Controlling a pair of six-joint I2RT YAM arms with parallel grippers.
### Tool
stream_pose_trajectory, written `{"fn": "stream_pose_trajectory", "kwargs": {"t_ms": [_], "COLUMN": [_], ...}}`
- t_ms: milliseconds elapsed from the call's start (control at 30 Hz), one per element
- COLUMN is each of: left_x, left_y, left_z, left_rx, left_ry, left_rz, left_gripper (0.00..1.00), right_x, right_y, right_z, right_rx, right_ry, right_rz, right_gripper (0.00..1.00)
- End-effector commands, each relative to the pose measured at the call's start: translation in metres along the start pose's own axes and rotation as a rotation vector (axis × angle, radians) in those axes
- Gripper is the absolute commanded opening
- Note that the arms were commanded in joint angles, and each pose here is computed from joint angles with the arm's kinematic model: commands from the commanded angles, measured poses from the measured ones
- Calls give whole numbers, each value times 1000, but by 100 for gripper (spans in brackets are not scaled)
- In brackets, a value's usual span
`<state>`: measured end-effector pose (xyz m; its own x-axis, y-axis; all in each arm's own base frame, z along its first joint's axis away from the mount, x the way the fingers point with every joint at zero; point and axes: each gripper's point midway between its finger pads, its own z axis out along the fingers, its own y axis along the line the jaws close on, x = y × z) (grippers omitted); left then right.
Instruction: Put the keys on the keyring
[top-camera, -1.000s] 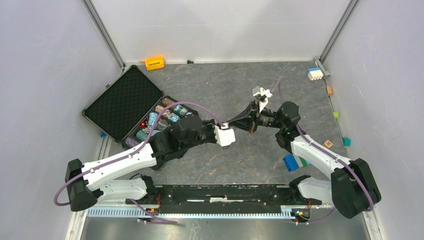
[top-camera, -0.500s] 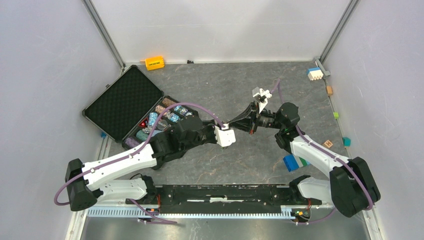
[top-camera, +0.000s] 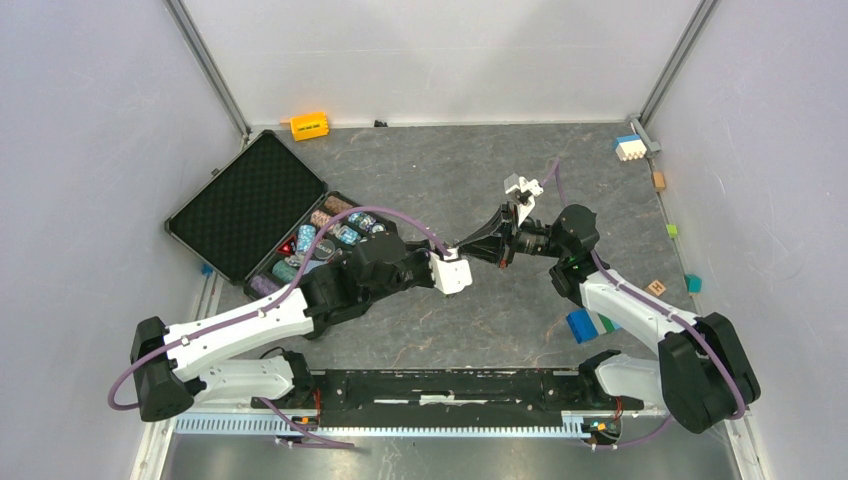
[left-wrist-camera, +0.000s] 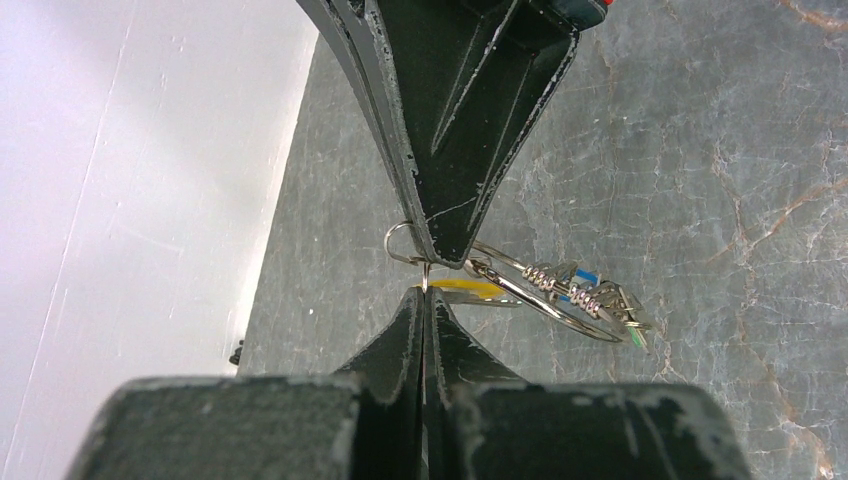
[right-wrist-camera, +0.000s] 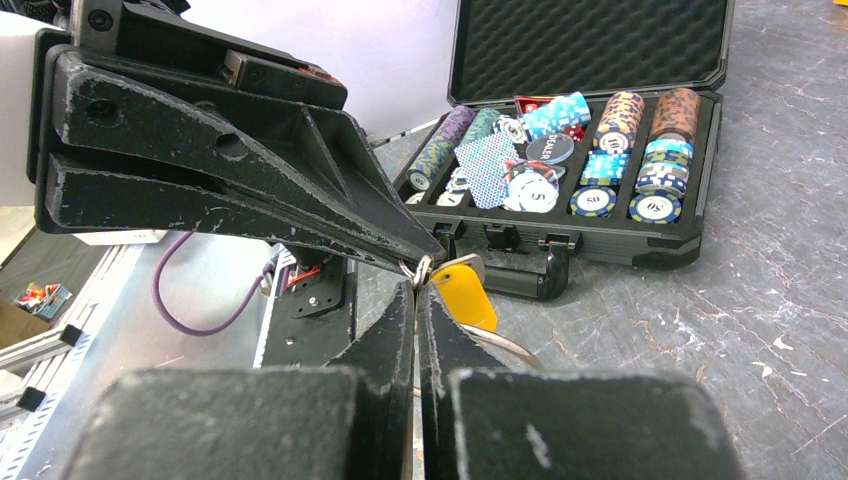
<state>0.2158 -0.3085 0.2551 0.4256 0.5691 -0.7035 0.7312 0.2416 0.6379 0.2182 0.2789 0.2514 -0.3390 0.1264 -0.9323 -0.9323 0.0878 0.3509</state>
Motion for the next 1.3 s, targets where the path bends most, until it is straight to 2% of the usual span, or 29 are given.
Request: {"fn": "stream_pose_trajectory", "kwargs": {"t_ms": [0,1267], "left_x": [-18,-23], "left_y": [13,7], "left_z": [-1,5], "left_rx": [-43,-28], "left_ry": [-55,-46], "left_rz": [43,78], "left_gripper": [2,2], "right_x": [-10,-3], "right_y": [4,2], "right_z": [1,2], "right_rx": [-20,-19], "right_ry": [-30,-23], "right_rz": [-48,-21], "right_gripper": [0,0]}}
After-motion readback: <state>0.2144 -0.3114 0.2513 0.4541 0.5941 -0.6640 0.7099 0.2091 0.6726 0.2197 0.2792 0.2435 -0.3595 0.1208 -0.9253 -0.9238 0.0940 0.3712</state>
